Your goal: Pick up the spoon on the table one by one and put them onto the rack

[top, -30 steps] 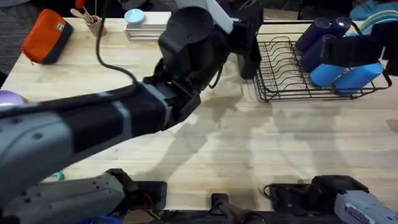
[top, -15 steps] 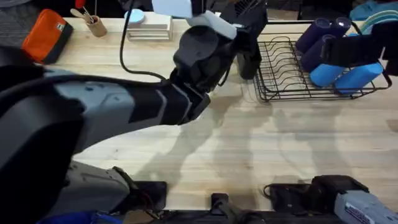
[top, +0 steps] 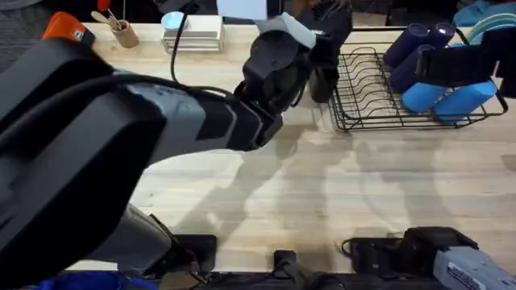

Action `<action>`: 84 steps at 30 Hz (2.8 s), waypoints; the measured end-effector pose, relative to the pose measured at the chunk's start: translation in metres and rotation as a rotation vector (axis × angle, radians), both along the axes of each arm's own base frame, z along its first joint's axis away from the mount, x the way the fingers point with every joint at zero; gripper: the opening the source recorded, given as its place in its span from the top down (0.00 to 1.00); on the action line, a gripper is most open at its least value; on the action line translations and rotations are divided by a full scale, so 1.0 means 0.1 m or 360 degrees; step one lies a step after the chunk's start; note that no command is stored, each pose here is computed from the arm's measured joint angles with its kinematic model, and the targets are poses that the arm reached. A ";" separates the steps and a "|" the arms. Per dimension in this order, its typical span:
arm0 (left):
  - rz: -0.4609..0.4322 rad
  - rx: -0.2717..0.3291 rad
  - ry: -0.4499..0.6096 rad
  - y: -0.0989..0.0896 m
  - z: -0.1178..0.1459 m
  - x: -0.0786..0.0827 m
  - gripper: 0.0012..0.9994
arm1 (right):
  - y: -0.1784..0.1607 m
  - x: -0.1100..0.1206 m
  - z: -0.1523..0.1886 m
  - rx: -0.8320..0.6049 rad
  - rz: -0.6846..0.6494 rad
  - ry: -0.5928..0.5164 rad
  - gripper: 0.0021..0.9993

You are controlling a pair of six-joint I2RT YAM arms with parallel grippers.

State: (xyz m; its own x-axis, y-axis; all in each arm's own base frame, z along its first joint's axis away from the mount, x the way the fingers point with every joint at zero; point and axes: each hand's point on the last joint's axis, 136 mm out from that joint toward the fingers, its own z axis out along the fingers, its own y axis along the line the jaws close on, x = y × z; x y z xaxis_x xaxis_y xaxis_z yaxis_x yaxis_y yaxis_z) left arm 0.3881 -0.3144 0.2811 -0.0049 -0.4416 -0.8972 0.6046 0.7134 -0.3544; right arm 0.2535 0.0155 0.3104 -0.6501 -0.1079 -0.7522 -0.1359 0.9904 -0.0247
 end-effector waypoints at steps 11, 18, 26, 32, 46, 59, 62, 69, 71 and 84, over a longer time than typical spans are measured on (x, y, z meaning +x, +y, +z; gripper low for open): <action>-0.0029 0.0061 0.0061 -0.13 -0.28 0.10 0.96 | 0.00 0.00 0.00 0.0000 0.0000 0.0000 0.00; -0.0032 0.0131 0.0140 -0.17 -0.49 0.14 0.96 | 0.00 0.03 -0.04 0.0002 -0.0002 0.0027 0.00; -0.0033 0.0264 0.0294 -0.19 -0.80 0.16 0.96 | 0.00 0.09 -0.10 0.0005 -0.0005 0.0070 0.00; -0.0034 0.0392 0.0443 -0.19 -1.09 0.16 0.96 | 0.00 0.09 -0.10 0.0005 -0.0005 0.0070 0.01; -0.0043 0.0394 0.0451 -0.20 -1.10 0.15 0.81 | 0.00 0.09 -0.10 0.0005 -0.0005 0.0070 0.00; -0.0079 0.0391 0.0448 -0.22 -1.06 0.12 0.54 | 0.00 0.09 -0.10 0.0005 -0.0005 0.0070 0.00; -0.0082 0.0381 0.0432 -0.20 -0.95 0.10 0.51 | 0.00 0.09 -0.10 0.0005 -0.0005 0.0070 0.00; -0.0086 0.0386 0.0437 -0.12 -0.65 -0.01 0.47 | 0.00 0.09 -0.10 0.0005 -0.0005 0.0070 0.00; -0.0085 0.0394 0.0445 -0.08 -0.58 -0.04 0.47 | 0.00 0.09 -0.10 0.0005 -0.0005 0.0070 0.00; 0.0117 0.0605 0.0467 0.44 -0.15 -0.32 0.01 | 0.00 0.09 -0.10 0.0005 -0.0005 0.0070 0.00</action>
State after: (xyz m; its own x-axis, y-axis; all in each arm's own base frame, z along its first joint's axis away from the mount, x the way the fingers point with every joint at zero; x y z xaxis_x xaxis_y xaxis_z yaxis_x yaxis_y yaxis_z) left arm 0.3563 -0.2708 0.2661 -0.2630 -0.0915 -0.9604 0.4612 0.8624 -0.2085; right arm 0.2621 0.0155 0.3001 -0.6828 -0.1035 -0.7232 -0.1337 0.9909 -0.0156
